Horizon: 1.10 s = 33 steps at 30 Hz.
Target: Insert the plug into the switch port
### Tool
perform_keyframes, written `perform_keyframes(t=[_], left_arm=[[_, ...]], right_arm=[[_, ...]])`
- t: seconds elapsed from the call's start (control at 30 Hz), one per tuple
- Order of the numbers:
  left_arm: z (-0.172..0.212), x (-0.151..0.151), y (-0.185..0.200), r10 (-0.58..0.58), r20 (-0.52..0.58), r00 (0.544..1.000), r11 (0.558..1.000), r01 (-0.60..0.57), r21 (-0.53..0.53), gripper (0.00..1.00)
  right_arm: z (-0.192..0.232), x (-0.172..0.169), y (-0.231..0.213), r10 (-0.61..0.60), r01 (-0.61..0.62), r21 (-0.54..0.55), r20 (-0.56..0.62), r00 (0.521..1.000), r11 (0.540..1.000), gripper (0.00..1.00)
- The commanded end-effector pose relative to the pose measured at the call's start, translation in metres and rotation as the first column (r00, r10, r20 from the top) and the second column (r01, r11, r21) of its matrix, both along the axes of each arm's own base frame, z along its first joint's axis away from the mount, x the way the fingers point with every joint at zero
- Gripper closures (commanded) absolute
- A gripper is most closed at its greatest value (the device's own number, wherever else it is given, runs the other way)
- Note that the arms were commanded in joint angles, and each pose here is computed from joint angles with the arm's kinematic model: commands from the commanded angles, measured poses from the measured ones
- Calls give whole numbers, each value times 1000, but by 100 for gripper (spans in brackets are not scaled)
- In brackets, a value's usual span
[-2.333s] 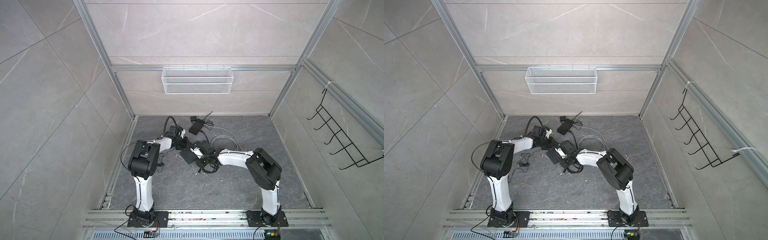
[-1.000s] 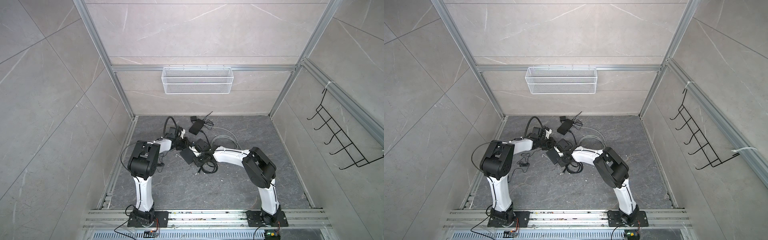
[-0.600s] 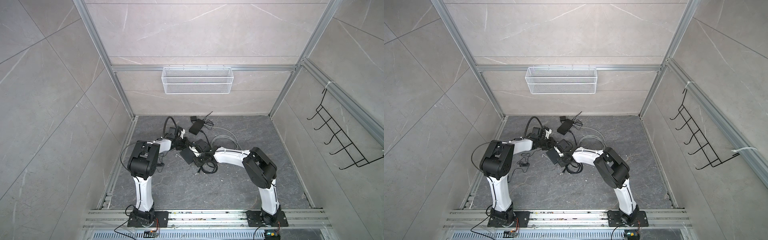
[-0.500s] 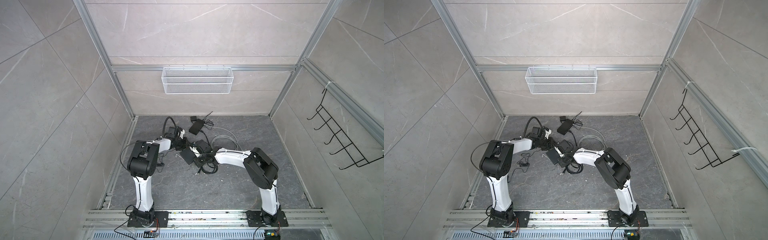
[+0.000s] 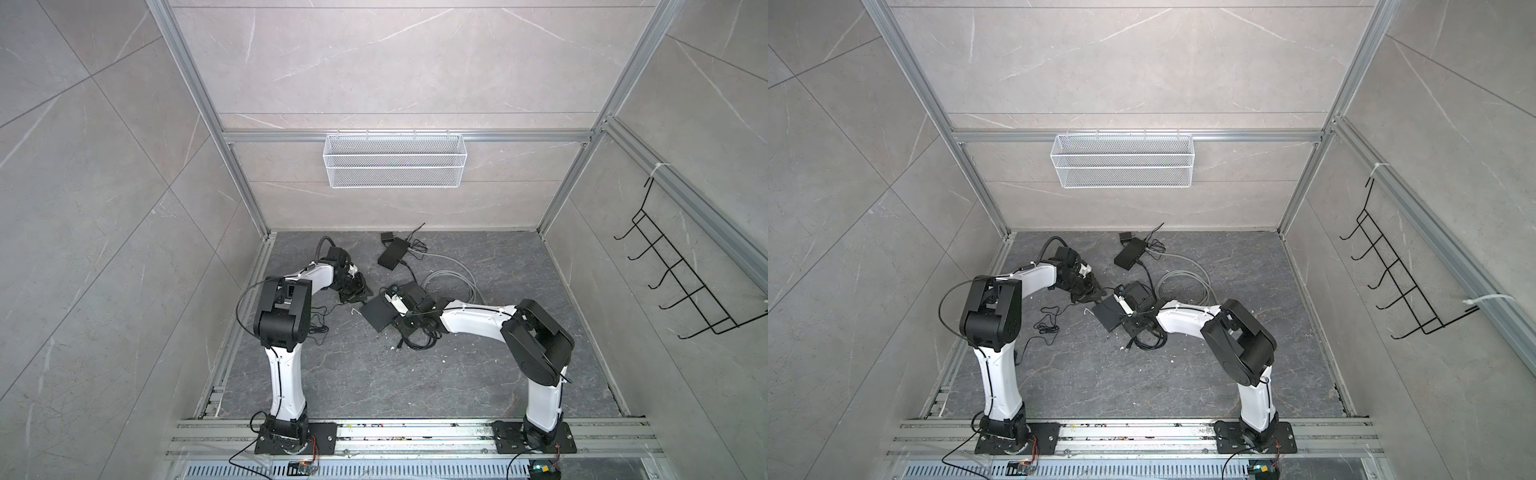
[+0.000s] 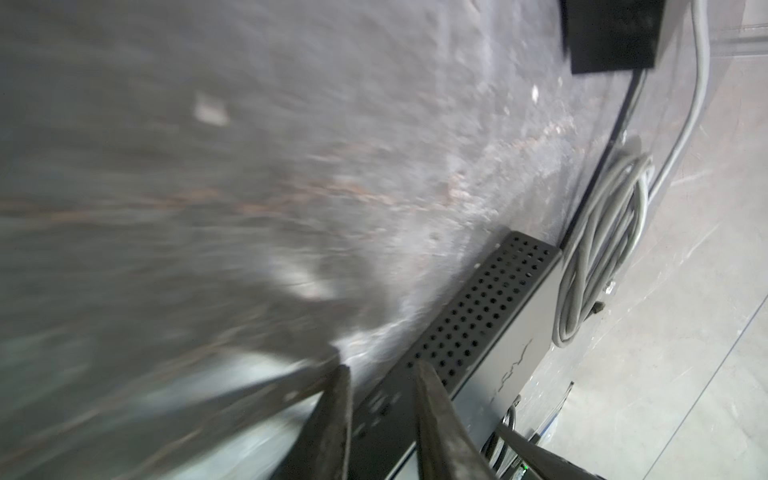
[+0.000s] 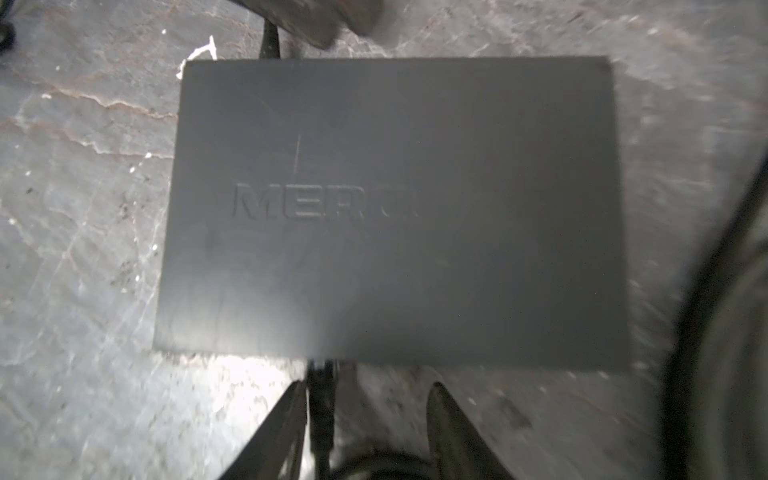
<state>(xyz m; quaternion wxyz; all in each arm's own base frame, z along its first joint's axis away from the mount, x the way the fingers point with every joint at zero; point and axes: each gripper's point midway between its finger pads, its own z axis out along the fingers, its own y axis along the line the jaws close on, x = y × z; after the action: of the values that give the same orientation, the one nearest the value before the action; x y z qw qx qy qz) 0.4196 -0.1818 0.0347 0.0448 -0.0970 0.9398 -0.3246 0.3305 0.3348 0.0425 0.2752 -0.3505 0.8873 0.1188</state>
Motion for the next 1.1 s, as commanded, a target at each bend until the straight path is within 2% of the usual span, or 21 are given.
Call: perform_keyframes(t=[0.0,0.03,0.07,0.1,0.13,0.27,0.37,0.47,0.53,0.57,0.67,0.7,0.77,0.8,0.87,1.0,1.07], left_arm=[[42,9,0,-29,86,996,998,33,-45,64],[51,11,2,-27,118,993,998,33,-44,59],[61,13,4,-27,156,987,999,34,-37,46],[72,13,6,-34,199,979,999,40,-25,5],[81,13,8,-35,234,972,999,40,-16,0],[119,5,29,-27,417,908,997,-8,82,0],[132,-2,66,-24,549,835,962,-131,241,0],[137,-9,119,-12,653,757,866,-319,386,0],[136,-18,143,-60,697,715,808,-375,454,0],[132,-24,157,-96,702,706,766,-398,505,0],[109,-42,188,-192,692,696,642,-444,625,0],[98,-46,197,-190,691,698,622,-459,635,0],[78,-54,207,-154,687,710,617,-474,628,0],[72,-55,204,-153,701,697,641,-470,607,0],[70,-51,197,-156,740,654,671,-479,566,0],[69,-42,206,-118,801,587,673,-546,499,0],[74,-39,204,-121,835,537,705,-546,453,0]], right_arm=[[21,-3,-16,9,-8,-23,44,999,1000,41],[26,-5,-18,10,-9,-17,53,999,1000,33],[33,-7,-22,2,-1,-12,63,998,1000,6],[39,-9,-26,-4,5,-8,68,998,1000,1],[45,-12,-30,-10,10,-2,74,997,1000,1],[81,-19,-63,-106,102,37,160,981,994,1],[104,-17,-110,-248,240,62,259,934,969,1],[117,-15,-158,-369,359,96,341,865,929,1],[116,-11,-194,-459,461,87,364,811,883,1],[113,-9,-211,-500,511,76,368,784,856,1],[101,-9,-241,-528,569,36,424,736,822,1],[97,-9,-248,-533,584,33,450,716,811,1],[91,-11,-263,-555,617,40,485,676,786,1],[88,-11,-268,-559,624,45,497,663,780,1],[78,-11,-280,-573,639,57,508,643,767,1],[61,-2,-302,-630,684,90,491,602,724,0],[69,8,-303,-619,667,130,535,575,733,0]])
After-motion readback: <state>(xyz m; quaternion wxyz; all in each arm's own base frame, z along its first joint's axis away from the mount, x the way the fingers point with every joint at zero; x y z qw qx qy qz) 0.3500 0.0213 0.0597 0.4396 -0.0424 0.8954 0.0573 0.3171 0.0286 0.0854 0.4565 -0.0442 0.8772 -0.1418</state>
